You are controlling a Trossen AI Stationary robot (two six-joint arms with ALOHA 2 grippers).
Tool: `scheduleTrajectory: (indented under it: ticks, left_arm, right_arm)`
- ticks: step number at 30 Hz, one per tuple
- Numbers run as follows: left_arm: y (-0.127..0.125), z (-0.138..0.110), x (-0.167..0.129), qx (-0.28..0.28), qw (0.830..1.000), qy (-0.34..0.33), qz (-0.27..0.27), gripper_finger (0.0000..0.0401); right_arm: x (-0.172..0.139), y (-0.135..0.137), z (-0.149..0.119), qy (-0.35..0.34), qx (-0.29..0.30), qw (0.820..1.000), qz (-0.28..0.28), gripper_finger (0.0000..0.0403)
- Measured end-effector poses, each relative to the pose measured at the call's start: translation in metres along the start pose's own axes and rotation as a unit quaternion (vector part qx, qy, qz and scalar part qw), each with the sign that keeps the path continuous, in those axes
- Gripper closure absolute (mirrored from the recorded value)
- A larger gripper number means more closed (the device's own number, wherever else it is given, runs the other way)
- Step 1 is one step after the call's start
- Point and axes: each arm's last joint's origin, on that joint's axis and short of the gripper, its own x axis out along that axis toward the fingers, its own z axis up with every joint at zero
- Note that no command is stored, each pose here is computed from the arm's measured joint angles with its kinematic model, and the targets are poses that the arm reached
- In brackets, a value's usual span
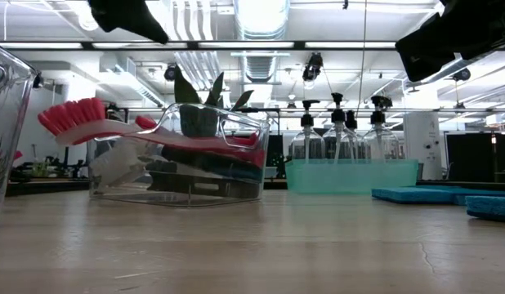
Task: Pick & Place Kitchen Sink Supplies
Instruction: Put the blue sponge into the bottom transparent bin
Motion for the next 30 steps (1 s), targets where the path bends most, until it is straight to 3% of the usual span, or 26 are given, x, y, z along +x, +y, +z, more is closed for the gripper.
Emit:
scheduleTrajectory:
  ticks: [11,18,25,30]
  left_arm:
    - [0.044,-0.057,-0.021,-0.034,0.978,-0.162,-0.123,0.0400]
    - [0.063,-0.099,-0.018,-0.037,0.965,-0.214,-0.150,0.0401]
    - [0.069,-0.124,-0.016,-0.034,0.944,-0.243,-0.222,0.0400]
    - [0.073,-0.136,-0.014,-0.029,0.931,-0.276,-0.237,0.0400]
  right_arm:
    - [0.000,0.000,0.000,0.000,0.000,1.000,0.000,0.0394]
    - [0.000,0.000,0.000,0.000,0.000,1.000,0.000,0.0394]
    - [0.000,0.000,0.000,0.000,-0.001,1.000,0.000,0.0394]
    - [0.000,0.001,0.005,-0.023,-0.039,0.999,0.003,0.0394]
